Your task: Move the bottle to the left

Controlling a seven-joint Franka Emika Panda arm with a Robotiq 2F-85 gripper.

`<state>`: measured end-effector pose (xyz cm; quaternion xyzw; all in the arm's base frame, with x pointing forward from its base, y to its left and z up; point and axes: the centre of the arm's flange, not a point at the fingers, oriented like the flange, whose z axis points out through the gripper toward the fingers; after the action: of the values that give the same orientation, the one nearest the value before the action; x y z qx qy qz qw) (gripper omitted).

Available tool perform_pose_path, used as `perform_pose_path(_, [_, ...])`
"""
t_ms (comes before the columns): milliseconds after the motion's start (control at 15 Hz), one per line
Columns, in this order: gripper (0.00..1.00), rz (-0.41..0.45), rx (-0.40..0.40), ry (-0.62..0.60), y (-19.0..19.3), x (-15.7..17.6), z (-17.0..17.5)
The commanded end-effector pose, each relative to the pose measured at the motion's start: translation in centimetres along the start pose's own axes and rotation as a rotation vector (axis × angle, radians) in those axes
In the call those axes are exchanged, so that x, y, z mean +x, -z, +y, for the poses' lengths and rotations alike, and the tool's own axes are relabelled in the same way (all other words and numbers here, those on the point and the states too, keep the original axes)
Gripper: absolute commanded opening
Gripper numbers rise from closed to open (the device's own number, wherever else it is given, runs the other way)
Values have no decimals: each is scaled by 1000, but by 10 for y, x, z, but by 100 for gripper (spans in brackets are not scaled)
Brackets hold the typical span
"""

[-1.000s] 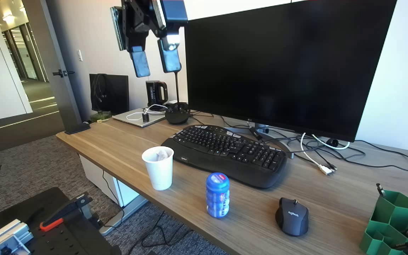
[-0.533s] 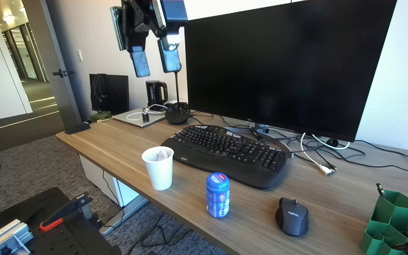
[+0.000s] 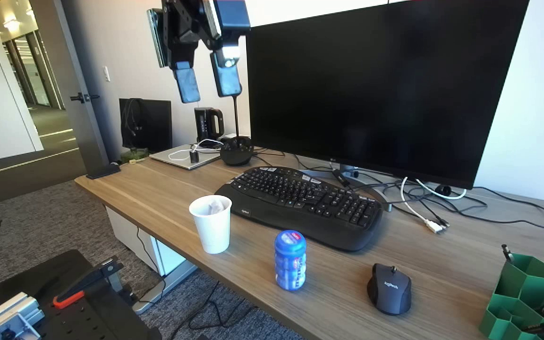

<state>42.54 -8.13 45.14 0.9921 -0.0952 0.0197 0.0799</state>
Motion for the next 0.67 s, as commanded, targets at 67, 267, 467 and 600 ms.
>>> perform_pose_path(67, [100,0,0,0,0,0,0])
perform_pose_path(267, [100,0,0,0,0,0,0])
perform_pose_path(467, [100,-19,-8,-28,-6,10,1])
perform_pose_path(600, [100,-53,-42,-57,-19,24,2])
